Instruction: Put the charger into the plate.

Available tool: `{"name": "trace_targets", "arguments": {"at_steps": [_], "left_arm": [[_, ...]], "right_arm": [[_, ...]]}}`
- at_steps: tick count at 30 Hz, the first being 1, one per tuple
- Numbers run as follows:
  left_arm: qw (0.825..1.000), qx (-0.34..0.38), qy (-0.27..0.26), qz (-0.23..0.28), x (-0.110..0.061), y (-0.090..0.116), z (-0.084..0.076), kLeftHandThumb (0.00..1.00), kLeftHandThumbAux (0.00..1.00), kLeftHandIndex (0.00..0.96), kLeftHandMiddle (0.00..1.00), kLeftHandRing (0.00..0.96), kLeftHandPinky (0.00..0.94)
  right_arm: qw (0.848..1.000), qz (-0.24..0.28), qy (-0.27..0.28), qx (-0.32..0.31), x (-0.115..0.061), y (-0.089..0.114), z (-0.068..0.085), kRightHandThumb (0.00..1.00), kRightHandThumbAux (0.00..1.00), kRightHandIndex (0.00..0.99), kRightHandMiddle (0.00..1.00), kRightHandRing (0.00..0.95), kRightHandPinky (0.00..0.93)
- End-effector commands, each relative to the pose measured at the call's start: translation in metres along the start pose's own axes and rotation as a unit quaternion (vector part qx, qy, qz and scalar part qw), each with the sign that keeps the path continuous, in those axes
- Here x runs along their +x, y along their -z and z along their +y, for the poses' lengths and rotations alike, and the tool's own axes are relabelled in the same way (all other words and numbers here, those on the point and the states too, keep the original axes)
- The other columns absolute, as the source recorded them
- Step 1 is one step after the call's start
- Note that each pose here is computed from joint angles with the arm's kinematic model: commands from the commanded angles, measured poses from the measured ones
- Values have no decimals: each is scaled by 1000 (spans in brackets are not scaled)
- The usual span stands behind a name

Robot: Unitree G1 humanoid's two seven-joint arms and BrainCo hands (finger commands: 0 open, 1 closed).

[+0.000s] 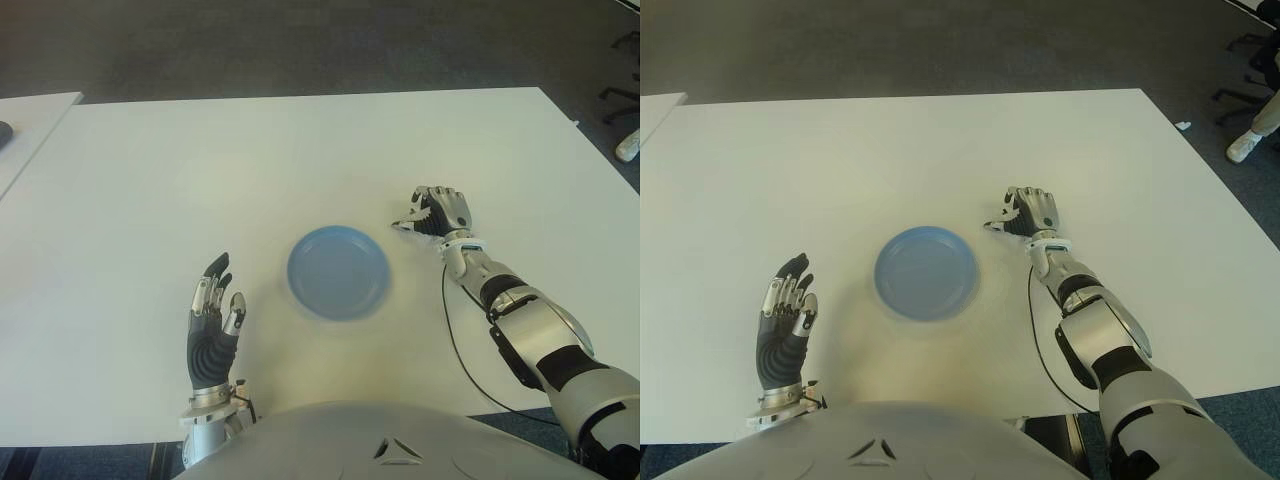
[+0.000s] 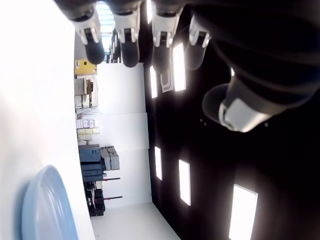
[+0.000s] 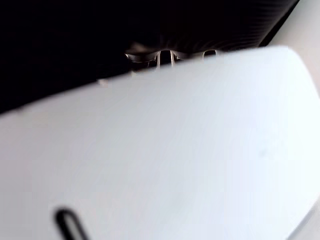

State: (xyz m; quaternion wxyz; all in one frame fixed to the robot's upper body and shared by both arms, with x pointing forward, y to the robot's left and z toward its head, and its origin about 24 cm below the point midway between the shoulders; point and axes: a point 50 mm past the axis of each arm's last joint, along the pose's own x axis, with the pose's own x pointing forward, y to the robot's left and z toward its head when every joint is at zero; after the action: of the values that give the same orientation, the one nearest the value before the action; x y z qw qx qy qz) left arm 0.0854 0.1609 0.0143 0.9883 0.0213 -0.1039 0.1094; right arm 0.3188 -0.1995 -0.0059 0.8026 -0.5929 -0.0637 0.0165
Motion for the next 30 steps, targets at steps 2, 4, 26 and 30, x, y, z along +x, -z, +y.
{"name": "trace_targets", "arguments": {"at_steps": [2,4,26,30], "left_arm": [[1000,-3,0,7,-3,3,-1,257,565,138,130,100,111],[1000,-3,-1,7,-3,2,-1,260,562,139,131,101,111],[1000,-10,-11,2,-5,3,1,263,564,141,138,111,122],[1000,-13,-11,3,-5,4,2,261,569,142,142,116,131]], "right_arm": [[998,25,-49,15,-14,4,17,737,708,441,862,850,861],[998,32,-54,18,-14,6,17,737,708,441,868,854,862],[995,52,-64,53,-14,6,18,735,709,440,895,868,864],[995,54,-65,56,-14,6,19,735,709,440,896,868,864]]}}
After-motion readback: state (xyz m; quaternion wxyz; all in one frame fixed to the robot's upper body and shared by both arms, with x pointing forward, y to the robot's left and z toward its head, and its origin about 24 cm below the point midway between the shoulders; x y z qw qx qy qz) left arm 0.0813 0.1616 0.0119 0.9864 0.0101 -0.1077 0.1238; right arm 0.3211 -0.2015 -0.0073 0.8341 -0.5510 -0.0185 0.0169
